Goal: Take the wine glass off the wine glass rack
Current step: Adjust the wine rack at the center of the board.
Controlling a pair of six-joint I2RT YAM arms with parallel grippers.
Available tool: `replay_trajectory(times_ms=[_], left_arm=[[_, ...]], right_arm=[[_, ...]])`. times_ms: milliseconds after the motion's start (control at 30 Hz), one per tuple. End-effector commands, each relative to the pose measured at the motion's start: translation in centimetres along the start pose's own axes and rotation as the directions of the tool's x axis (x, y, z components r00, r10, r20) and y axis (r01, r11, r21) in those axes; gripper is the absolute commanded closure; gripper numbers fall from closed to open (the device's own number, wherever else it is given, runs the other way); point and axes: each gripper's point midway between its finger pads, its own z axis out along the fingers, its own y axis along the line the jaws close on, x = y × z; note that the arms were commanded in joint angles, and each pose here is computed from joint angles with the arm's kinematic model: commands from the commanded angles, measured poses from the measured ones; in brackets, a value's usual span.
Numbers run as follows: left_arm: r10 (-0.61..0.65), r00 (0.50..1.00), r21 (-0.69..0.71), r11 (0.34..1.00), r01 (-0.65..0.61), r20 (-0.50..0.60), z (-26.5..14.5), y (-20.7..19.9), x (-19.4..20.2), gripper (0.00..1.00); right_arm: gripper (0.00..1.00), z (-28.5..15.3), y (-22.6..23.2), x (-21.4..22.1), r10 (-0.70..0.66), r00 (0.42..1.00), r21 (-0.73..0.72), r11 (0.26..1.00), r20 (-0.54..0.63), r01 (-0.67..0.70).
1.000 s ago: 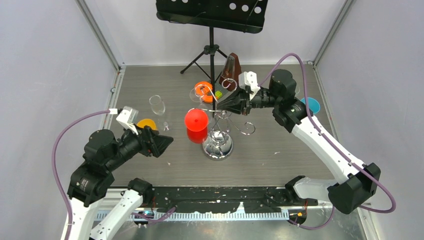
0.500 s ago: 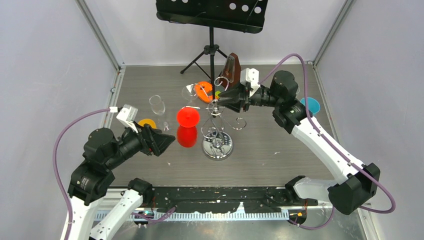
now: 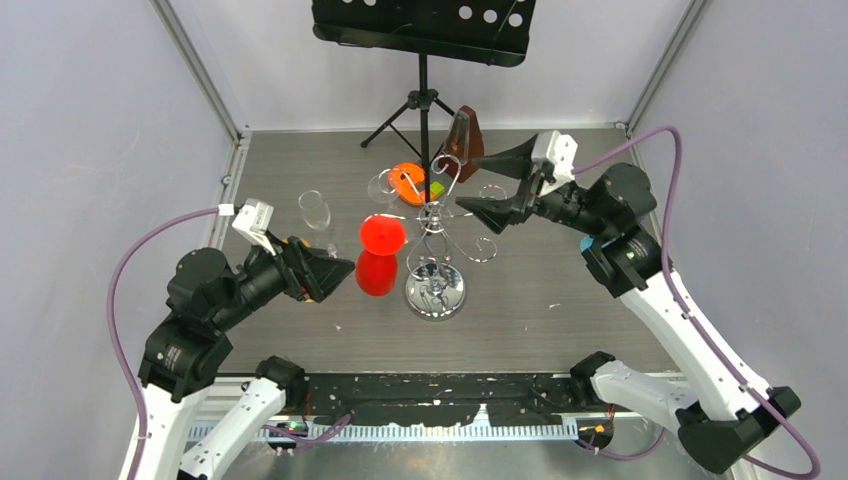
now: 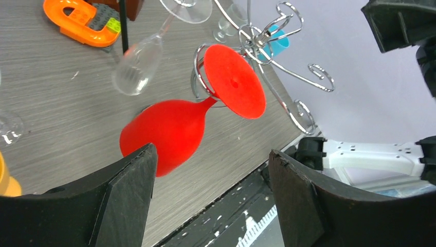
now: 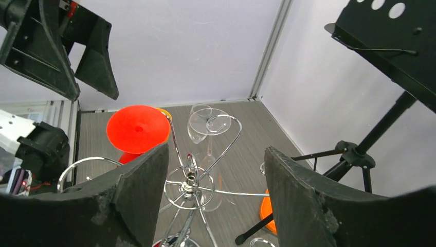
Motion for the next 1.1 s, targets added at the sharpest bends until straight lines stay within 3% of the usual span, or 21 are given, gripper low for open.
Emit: replay_trajectory(times_ms=[0,233,467,1067], left_arm=[[-0.023,0.999,0.104,0.994,0.018,0.044,0.7,-2.3,-2.0,0.22],[-0.092,0.996,0.184,0.979,0.089,0.006,2.0,-3.7,-2.1,0.22],[-0.17,0.984,0.211,0.962,0.176,-0.044,2.9,-4.1,-1.7,0.25],[-0.247,0.963,0.275,0.924,0.268,-0.107,4.0,-5.2,-1.6,0.37]], right_arm=[[0.24,-1.6,0.1,-1.0,0.121,0.993,0.089,0.989,0.012,-0.122],[0.19,-4.5,-0.6,0.3,0.305,0.952,0.286,0.91,0.026,-0.3],[0.11,-7.7,-1.0,1.2,0.387,0.916,0.436,0.809,0.107,-0.394],[0.04,-9.2,1.1,3.7,0.368,0.93,0.418,0.848,-0.018,-0.327]])
